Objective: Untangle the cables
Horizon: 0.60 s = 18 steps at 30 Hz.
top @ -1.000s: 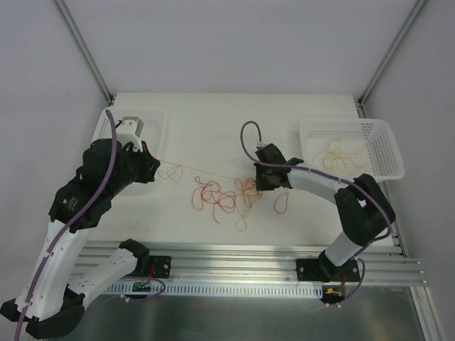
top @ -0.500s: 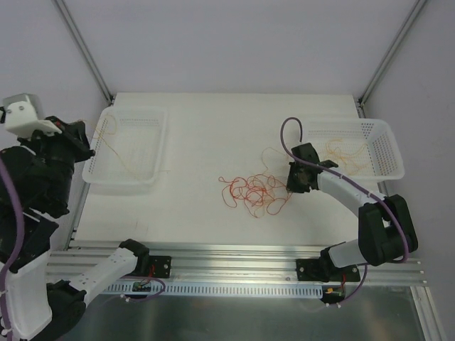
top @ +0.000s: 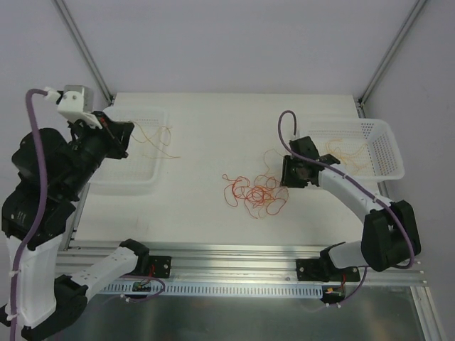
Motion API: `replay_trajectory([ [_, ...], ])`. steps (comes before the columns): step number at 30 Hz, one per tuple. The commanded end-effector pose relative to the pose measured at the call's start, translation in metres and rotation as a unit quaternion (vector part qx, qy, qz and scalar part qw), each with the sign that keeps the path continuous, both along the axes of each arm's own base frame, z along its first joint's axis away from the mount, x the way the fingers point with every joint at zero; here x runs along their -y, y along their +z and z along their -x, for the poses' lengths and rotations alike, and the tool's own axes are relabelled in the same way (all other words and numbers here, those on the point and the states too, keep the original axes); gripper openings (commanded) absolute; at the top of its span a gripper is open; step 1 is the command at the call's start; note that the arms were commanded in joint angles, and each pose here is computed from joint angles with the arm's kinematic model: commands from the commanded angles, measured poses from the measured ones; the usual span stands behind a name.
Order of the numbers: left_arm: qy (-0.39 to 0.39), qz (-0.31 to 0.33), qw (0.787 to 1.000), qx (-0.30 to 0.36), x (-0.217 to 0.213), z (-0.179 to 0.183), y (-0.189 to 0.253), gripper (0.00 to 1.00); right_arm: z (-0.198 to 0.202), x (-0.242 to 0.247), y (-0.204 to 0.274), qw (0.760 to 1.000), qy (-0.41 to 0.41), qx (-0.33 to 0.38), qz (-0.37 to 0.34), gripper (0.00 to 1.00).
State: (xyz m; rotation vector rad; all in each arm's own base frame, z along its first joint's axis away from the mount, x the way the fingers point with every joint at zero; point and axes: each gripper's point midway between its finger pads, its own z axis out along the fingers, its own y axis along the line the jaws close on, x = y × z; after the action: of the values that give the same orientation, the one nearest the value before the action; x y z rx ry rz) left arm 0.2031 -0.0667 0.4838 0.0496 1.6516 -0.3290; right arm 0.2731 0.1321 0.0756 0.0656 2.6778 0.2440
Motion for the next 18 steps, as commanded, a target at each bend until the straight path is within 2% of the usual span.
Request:
replay_trajectory([
  [1,-0.115,0.028,0.993,-0.029,0.047,0.002,-0.009,0.01,-0.005,-0.019,0.061,0.996,0.052,0.069,-0.037,0.41],
  [3,-0.129,0.026,0.99,-0.055,0.056,-0.005,-0.025,0.01,0.0,-0.024,0.082,0.992,0.076,0.094,-0.043,0.47],
  [4,-0.132,0.027,0.989,-0.063,0.059,-0.006,-0.03,0.02,-0.002,-0.026,0.096,0.989,0.082,0.111,-0.049,0.54],
  [10,-0.171,0.042,0.976,-0.124,0.085,-0.019,-0.073,0.01,0.014,-0.031,0.156,0.969,0.128,0.191,-0.091,0.8],
  [16,-0.191,0.054,0.969,-0.145,0.099,-0.028,-0.09,0.01,0.032,-0.043,0.189,0.948,0.169,0.23,-0.144,0.93],
  [18,-0.202,0.063,0.967,-0.144,0.104,-0.029,-0.086,0.01,0.042,-0.053,0.2,0.934,0.196,0.242,-0.174,0.93],
])
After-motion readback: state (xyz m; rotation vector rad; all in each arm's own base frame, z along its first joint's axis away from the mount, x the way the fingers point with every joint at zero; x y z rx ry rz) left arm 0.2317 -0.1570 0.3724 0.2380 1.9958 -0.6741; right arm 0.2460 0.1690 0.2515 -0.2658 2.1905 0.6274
